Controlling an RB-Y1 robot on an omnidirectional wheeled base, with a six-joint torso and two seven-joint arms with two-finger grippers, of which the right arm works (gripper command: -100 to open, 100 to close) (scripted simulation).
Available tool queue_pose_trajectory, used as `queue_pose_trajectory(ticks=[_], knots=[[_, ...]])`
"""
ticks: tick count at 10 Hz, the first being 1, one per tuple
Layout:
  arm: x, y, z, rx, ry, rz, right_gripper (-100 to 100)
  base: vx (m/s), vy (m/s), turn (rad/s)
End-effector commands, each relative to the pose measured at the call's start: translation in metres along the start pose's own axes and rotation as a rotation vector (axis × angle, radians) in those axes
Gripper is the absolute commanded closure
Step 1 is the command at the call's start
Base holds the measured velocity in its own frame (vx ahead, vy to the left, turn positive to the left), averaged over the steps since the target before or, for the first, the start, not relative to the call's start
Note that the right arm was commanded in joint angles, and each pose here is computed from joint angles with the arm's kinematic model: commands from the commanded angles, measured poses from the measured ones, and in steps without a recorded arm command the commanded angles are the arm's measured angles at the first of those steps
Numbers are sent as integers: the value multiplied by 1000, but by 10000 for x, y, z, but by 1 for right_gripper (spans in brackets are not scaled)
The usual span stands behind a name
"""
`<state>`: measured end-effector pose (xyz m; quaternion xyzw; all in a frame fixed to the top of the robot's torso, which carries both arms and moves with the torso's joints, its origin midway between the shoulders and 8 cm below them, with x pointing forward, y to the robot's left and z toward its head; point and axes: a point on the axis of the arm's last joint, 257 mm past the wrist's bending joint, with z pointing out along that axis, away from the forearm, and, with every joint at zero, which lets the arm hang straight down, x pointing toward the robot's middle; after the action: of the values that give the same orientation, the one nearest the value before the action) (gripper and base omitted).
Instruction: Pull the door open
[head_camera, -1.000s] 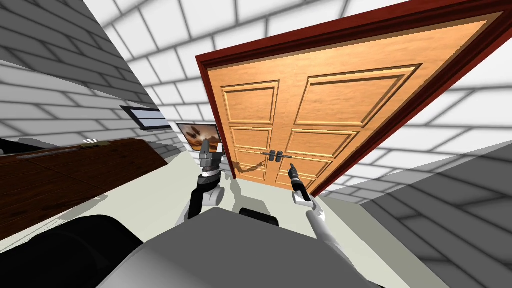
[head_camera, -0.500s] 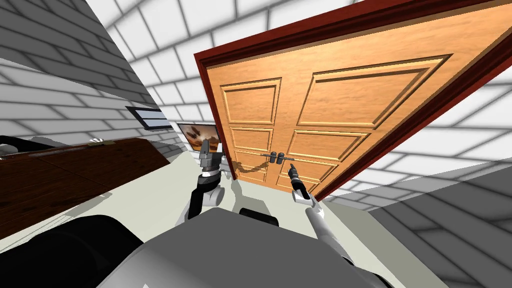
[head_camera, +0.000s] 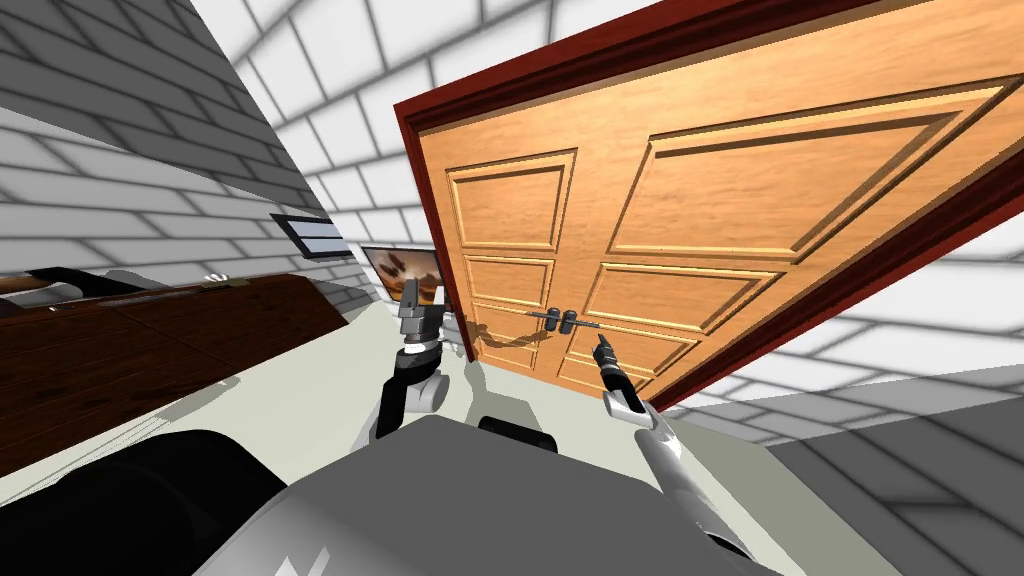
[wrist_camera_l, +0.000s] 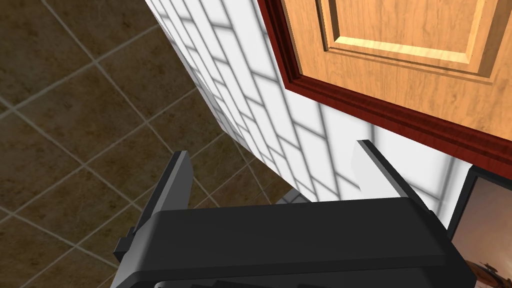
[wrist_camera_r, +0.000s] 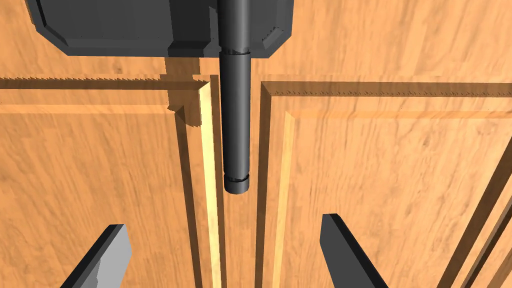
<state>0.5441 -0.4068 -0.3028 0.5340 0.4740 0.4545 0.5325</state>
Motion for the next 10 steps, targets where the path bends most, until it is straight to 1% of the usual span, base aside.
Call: queue_pose_trajectory(ticks=[1, 3, 4, 5, 6, 7, 8, 10], knots=[[-292, -11, -95, 1, -31, -1, -100, 132, 5, 115], [-627, 7, -169, -1, -65, -2, -100, 199, -18, 133], [-686, 25, -180, -6, -69, 0, -100, 209, -6, 179], [-688, 46, -174, -12, -66, 5, -100, 213, 4, 170], [-623, 71, -151, -19, -55, 11, -100, 187, 44, 161], [-645, 65, -160, -15, -61, 7, -100, 82, 23, 30], [-645, 65, -160, -15, -61, 7, 100, -7, -5, -26], [-645, 65, -160, -15, -61, 7, 100, -26, -8, 8]])
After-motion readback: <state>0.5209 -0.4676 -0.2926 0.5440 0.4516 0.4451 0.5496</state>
